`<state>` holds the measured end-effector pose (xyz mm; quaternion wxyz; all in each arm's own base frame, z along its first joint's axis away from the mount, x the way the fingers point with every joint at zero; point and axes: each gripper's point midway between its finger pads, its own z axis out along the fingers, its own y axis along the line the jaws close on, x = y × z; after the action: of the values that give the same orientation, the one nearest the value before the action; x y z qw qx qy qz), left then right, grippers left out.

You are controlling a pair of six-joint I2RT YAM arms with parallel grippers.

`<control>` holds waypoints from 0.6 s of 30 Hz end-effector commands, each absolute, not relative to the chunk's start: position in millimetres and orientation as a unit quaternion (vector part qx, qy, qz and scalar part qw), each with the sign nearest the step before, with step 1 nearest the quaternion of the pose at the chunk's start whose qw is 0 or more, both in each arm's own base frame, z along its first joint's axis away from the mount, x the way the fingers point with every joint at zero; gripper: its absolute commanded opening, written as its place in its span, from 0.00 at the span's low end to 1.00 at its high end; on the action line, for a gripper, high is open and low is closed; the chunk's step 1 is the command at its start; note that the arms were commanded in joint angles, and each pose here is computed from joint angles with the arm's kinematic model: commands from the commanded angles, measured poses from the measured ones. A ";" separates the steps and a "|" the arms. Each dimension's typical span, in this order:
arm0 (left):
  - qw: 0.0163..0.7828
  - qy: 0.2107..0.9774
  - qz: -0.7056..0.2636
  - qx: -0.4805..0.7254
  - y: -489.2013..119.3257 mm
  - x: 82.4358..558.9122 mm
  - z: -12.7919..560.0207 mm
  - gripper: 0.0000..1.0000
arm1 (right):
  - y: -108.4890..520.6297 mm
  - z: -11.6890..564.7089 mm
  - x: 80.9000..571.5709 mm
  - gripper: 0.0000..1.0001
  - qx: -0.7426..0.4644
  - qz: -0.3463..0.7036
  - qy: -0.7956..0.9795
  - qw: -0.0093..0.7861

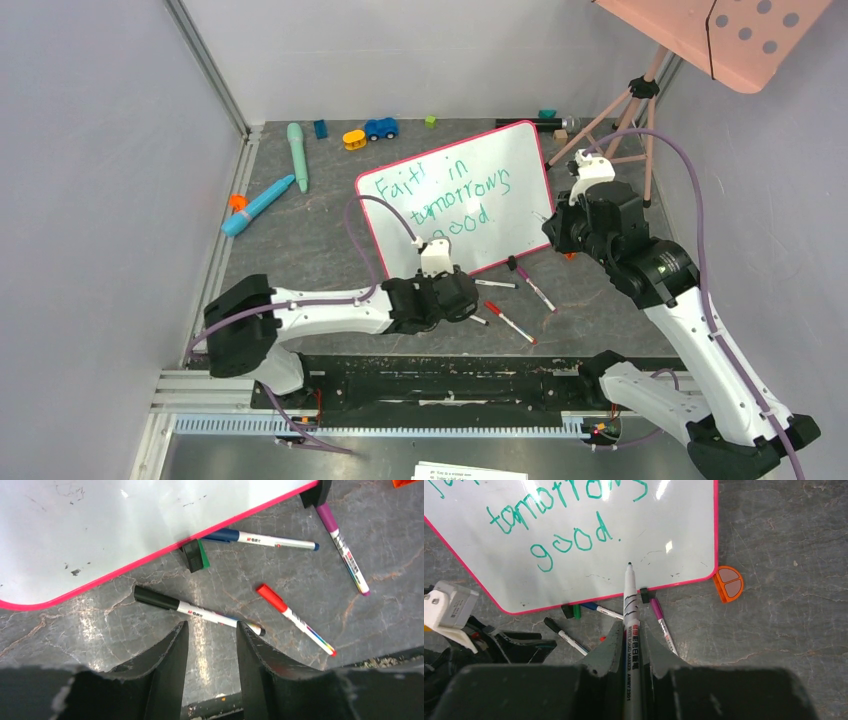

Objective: Write a sentence on the whiteboard
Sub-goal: Move the whiteboard to the center of the board.

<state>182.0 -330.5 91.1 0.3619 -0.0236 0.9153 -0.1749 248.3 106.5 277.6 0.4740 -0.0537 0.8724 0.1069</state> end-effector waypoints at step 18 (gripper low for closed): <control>0.416 0.903 -0.061 -0.092 -335.2 230.1 79.5 0.40 | 106.6 314.4 262.5 0.00 -0.067 0.099 0.850 0.514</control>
<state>218.8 -346.8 68.7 0.3898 -0.0577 0.9144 -0.0930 256.0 108.3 293.0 0.4864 -0.0698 0.8651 0.1008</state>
